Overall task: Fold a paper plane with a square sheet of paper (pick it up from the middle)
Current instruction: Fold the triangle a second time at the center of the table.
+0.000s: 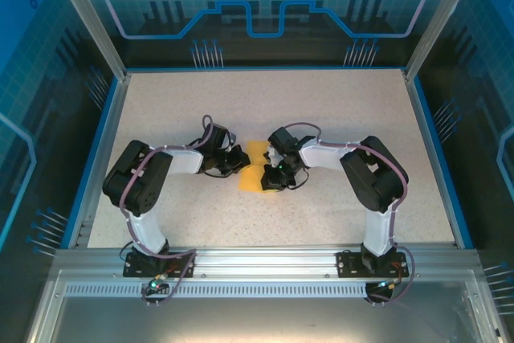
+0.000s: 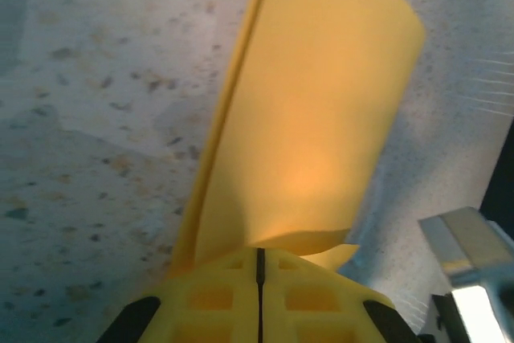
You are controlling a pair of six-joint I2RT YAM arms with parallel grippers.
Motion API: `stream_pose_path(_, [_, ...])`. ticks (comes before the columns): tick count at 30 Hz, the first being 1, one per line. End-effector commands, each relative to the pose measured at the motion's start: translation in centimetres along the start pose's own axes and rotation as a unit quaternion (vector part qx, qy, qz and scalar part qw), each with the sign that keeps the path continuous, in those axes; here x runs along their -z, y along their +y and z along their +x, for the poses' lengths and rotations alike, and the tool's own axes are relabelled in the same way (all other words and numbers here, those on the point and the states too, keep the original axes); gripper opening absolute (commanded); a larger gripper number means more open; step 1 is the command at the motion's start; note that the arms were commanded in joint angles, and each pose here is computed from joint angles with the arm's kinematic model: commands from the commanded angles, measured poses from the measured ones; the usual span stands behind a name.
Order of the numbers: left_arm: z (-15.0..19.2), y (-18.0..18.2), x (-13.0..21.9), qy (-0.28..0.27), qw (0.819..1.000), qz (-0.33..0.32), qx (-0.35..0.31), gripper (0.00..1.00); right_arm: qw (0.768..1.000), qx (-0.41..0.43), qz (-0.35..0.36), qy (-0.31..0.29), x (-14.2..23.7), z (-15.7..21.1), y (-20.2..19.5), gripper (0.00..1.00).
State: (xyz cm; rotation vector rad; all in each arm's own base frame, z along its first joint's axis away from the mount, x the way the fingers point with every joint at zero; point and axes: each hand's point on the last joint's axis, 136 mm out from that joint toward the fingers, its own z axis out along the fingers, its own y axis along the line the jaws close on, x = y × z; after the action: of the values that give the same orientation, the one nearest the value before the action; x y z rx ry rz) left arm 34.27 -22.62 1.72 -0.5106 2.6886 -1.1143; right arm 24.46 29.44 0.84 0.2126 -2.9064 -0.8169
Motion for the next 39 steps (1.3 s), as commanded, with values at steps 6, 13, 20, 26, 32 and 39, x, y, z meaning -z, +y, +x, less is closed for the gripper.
stream_pose_path(6, [0.2, 2.6, -0.4, 0.004, 0.999, -0.054, 0.003, 0.06, 0.999, 0.006, 0.034, -0.001, 1.7, 0.2, -0.2, 0.10])
stream_pose_path(13, [0.4, 3.4, -0.7, 0.005, 0.998, -0.062, 0.008, 0.06, 0.996, 0.055, -0.023, -0.060, 3.7, -4.1, 4.7, 0.11])
stream_pose_path(20, [0.7, 4.0, -1.2, 0.008, 0.998, -0.064, 0.015, 0.05, 0.997, 0.052, -0.034, -0.051, 1.3, -6.2, 5.1, 0.07])
stream_pose_path(26, [1.0, 4.5, -1.2, 0.010, 0.997, -0.068, 0.022, 0.04, 0.997, 0.046, -0.043, -0.042, -0.1, -6.3, 4.9, 0.02])
stream_pose_path(32, [1.0, 4.7, -1.2, 0.008, 0.997, -0.069, 0.030, 0.03, 0.998, 0.033, -0.031, -0.036, -1.3, -6.1, 3.7, 0.01])
stream_pose_path(39, [0.9, 5.0, -1.2, 0.002, 0.997, -0.075, 0.036, 0.03, 1.000, 0.020, -0.013, -0.019, -2.4, -4.7, 1.9, 0.00])
